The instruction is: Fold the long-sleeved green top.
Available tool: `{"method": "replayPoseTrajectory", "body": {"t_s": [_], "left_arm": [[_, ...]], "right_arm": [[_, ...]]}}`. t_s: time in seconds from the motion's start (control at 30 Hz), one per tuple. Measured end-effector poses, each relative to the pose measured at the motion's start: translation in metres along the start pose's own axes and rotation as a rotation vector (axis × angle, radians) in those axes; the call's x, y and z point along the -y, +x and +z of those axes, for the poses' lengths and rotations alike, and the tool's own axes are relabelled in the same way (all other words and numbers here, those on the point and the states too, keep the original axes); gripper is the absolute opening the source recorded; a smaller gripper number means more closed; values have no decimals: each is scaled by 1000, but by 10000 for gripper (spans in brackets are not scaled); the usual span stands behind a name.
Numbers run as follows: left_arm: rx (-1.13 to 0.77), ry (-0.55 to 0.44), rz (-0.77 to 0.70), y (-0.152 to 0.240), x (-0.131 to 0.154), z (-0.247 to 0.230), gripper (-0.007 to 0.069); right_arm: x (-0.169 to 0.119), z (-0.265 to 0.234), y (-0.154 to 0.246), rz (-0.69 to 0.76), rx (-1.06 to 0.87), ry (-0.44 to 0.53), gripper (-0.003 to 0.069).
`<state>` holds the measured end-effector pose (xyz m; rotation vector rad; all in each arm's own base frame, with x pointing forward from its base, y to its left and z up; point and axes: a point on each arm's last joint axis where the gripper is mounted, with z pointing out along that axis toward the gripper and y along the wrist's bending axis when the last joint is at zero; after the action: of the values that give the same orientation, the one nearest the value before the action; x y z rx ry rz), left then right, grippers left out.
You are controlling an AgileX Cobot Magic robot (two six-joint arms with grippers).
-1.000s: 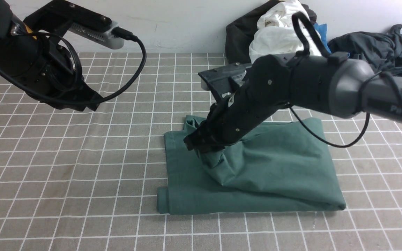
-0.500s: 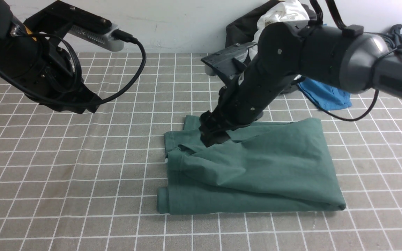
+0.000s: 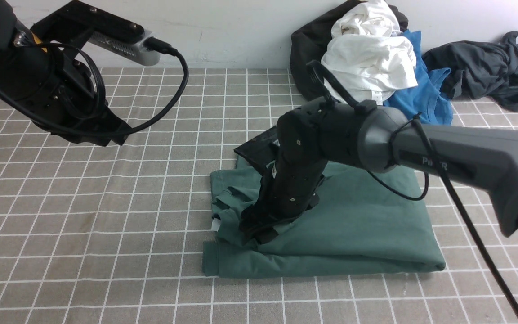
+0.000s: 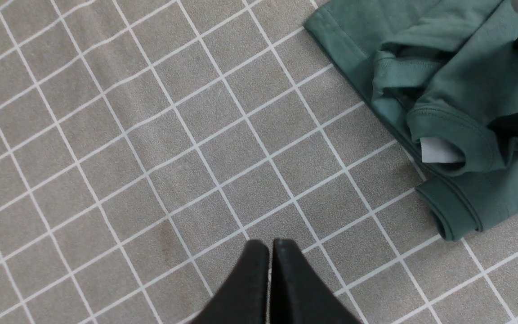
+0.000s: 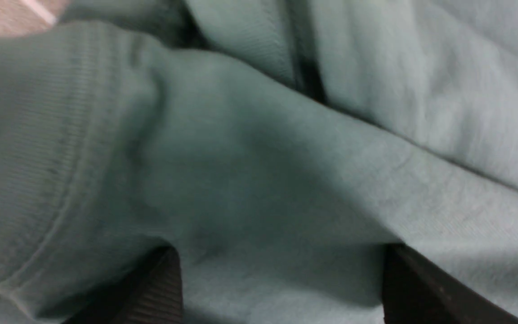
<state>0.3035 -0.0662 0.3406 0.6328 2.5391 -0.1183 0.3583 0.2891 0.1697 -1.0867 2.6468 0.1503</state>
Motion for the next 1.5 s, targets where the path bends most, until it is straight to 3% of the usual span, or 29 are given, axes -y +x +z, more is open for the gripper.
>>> {"method": "replayPoseTrajectory", "body": {"t_s": [0.23, 0.43, 0.73, 0.83, 1.1, 1.33, 1.4, 1.5], "left_arm": [[1, 0, 0, 0, 0, 0, -7], [1, 0, 0, 0, 0, 0, -7], [21, 35, -34, 8, 4, 17, -7], [36, 34, -33, 12, 4, 26, -7], [72, 19, -20, 22, 7, 24, -7], [144, 1, -15, 72, 26, -20, -7], [164, -3, -25, 104, 37, -32, -7], [228, -18, -50, 137, 48, -46, -7]], "right_arm": [[9, -46, -15, -36, 49, 65, 549], [65, -91, 1, 55, 6, 166, 547], [170, -39, 59, 371, 28, 171, 503], [187, -18, 70, 436, 25, 164, 496], [189, -44, 67, 451, 90, 171, 495], [167, -164, 68, 410, 276, 221, 486], [151, -212, 77, 396, 376, 232, 470], [133, -245, 94, 390, 458, 233, 447]]}}
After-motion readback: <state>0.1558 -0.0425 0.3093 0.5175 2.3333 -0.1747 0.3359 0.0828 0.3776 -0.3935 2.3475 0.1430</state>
